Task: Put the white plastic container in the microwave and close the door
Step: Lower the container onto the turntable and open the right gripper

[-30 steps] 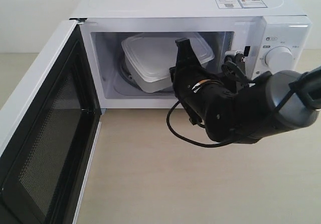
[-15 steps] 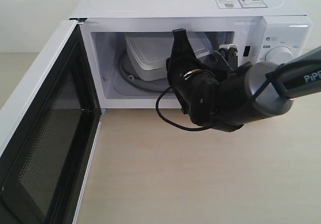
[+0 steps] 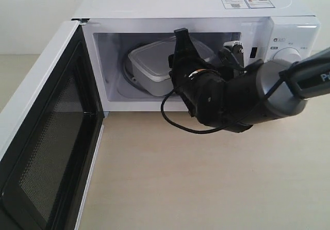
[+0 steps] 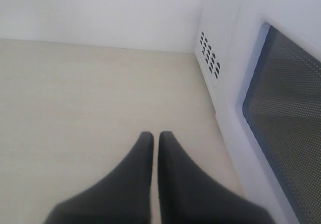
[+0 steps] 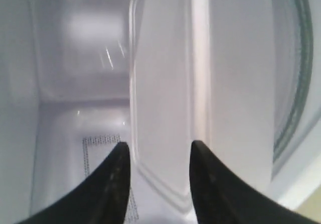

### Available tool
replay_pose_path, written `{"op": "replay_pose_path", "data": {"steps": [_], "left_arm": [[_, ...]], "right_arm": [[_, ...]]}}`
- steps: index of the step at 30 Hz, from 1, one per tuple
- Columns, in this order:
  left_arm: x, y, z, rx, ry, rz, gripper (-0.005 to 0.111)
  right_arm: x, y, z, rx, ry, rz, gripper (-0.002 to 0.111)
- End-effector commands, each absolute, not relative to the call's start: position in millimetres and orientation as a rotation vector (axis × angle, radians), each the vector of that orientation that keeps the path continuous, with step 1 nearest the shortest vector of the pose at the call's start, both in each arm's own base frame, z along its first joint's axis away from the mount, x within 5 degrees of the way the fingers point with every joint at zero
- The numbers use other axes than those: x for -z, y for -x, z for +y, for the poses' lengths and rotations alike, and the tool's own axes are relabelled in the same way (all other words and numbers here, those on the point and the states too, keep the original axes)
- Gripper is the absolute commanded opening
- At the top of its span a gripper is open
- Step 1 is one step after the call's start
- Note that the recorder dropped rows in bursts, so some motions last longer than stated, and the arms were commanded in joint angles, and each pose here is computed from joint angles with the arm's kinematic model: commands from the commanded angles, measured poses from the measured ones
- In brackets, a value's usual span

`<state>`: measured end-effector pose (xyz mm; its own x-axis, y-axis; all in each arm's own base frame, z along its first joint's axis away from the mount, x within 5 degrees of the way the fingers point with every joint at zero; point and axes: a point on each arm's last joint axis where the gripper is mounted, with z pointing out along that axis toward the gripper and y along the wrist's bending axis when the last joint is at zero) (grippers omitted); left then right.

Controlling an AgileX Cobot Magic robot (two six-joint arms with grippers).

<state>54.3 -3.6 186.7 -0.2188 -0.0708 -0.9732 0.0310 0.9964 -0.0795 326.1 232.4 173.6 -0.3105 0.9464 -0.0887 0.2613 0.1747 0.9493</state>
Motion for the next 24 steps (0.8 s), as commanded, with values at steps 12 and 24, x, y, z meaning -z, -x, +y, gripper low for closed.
{"op": "replay_pose_path", "data": {"steps": [12,24], "left_arm": [[-185.6,-54.2,-3.5,0.091,0.029,1.79,0.004],[-185.6,-54.2,-3.5,0.091,0.029,1.79,0.004]], "right_arm": [[-177.2,-268.7,216.0,-0.868,-0.17,2.045,0.0],[-136.6,-308.7,230.9,-0.615,0.073,2.067,0.0]]}}
